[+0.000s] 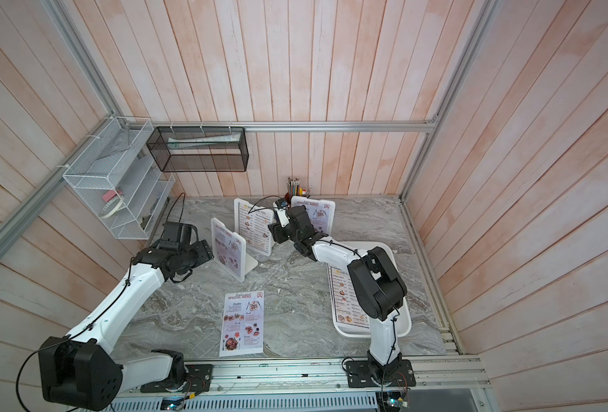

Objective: Replace the menus in the menu holders
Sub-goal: Move the menu holder to the center of the board.

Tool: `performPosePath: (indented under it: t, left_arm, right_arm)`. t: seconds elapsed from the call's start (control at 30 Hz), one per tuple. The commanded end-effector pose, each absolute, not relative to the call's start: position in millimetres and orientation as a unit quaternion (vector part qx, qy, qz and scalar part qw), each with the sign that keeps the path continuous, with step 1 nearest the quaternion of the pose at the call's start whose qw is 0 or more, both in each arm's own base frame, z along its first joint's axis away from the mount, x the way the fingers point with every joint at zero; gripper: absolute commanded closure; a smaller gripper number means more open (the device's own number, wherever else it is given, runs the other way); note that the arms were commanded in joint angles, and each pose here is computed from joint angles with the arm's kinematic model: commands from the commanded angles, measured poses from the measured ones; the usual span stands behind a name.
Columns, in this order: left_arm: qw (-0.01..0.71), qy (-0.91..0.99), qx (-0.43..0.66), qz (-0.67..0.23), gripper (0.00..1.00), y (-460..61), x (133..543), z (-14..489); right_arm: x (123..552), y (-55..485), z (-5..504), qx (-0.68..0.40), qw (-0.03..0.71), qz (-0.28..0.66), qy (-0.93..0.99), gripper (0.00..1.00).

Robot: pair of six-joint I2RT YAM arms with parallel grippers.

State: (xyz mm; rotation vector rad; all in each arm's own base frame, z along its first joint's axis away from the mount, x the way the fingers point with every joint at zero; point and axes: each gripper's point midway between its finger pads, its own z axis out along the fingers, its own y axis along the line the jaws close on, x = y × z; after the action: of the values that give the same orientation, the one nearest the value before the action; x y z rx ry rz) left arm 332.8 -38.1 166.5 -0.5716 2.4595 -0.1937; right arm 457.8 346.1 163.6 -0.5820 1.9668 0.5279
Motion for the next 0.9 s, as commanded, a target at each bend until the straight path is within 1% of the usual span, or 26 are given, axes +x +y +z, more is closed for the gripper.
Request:
performPosePath:
  t: [0.0, 0.23, 0.43, 0.63, 0.87]
  left_arm:
    - [0.313, 0.923, -0.215, -0.071, 0.22, -37, 332, 176]
    - [0.311, 0.923, -0.216, -0.072, 0.22, -38, 332, 175]
    - [0.313, 0.923, -0.214, -0.070, 0.22, -37, 334, 178]
    - [0.310, 0.924, -0.212, -0.071, 0.22, -38, 334, 176]
    - [0.296, 0.929, -0.209, -0.072, 0.22, -41, 329, 162]
  right_arm:
    - [477, 334, 150, -0.225, 0.496, 0.185, 0.818, 0.37]
    - [495, 328, 150, -0.217, 0.502, 0.177, 0.818, 0.37]
    - [491, 330, 156, -0.217, 0.502, 0.189, 0.815, 0.36]
    - [464, 336, 171, -0.236, 0.501, 0.220, 0.803, 0.36]
    - [412, 351, 203, -0.280, 0.510, 0.229, 0.780, 0.36]
